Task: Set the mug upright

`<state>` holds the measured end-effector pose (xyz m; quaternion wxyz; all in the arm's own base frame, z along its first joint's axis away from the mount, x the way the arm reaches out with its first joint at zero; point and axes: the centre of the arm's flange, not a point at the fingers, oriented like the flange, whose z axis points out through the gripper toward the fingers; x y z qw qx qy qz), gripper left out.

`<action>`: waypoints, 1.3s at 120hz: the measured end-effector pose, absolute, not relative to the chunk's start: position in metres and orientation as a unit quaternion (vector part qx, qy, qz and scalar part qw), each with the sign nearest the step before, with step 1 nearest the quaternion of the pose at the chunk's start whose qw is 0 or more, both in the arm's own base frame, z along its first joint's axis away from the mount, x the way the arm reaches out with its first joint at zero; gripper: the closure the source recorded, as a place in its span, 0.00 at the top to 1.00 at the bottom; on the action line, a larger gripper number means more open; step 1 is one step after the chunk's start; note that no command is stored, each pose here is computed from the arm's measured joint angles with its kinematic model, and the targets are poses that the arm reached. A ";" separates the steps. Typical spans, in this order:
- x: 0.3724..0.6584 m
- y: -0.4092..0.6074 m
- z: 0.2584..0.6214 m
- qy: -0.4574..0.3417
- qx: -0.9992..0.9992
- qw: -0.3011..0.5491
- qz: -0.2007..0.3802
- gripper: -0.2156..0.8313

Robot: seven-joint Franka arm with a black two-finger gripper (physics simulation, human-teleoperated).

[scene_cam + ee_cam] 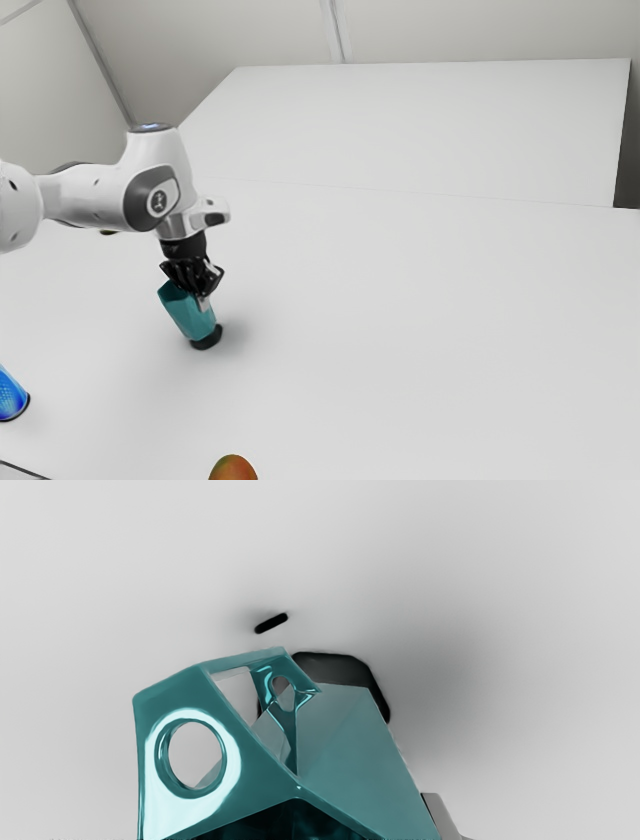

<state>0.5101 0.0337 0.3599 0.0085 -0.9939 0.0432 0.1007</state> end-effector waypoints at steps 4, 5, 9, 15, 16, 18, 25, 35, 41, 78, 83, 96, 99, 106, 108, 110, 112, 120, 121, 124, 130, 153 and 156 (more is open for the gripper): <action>0.510 0.032 0.357 0.044 -0.994 0.012 0.104 0.04; 0.510 0.031 0.356 0.044 -0.993 0.013 0.105 0.04; 0.511 0.028 0.353 0.045 -0.993 0.016 0.109 0.04; 0.513 0.022 0.346 0.048 -0.992 0.022 0.116 0.04; 0.514 0.020 0.345 0.048 -0.992 0.022 0.117 0.04; 0.514 0.017 0.343 0.050 -0.991 0.024 0.119 0.04; 0.515 0.005 0.338 0.057 -0.990 0.029 0.124 0.04; 0.514 -0.004 0.334 0.061 -0.989 0.034 0.128 0.04; 0.514 -0.003 0.333 0.057 -0.989 0.035 0.130 0.04; 0.514 0.001 0.333 0.038 -0.990 0.039 0.129 0.42; 0.515 0.001 0.335 0.036 -0.990 0.039 0.127 0.49; 0.520 0.001 0.344 0.033 -0.992 0.039 0.118 0.61; 0.521 0.001 0.348 0.033 -0.992 0.039 0.115 0.63; 0.522 0.002 0.353 0.030 -0.993 0.038 0.112 0.67; 0.522 0.002 0.354 0.029 -0.993 0.038 0.111 0.68; 0.522 0.003 0.355 0.028 -0.993 0.037 0.110 0.69; 0.522 0.003 0.356 0.027 -0.993 0.037 0.110 0.70; 0.524 0.005 0.360 0.023 -0.993 0.035 0.107 0.72; 0.524 0.006 0.361 0.022 -0.993 0.035 0.107 0.73; 0.525 0.006 0.364 0.021 -0.994 0.034 0.104 0.73; 0.526 0.007 0.371 0.020 -0.994 0.033 0.099 0.75; 0.538 0.006 0.419 0.020 -0.997 0.032 0.062 0.77; 0.541 0.006 0.428 0.021 -0.998 0.032 0.054 0.78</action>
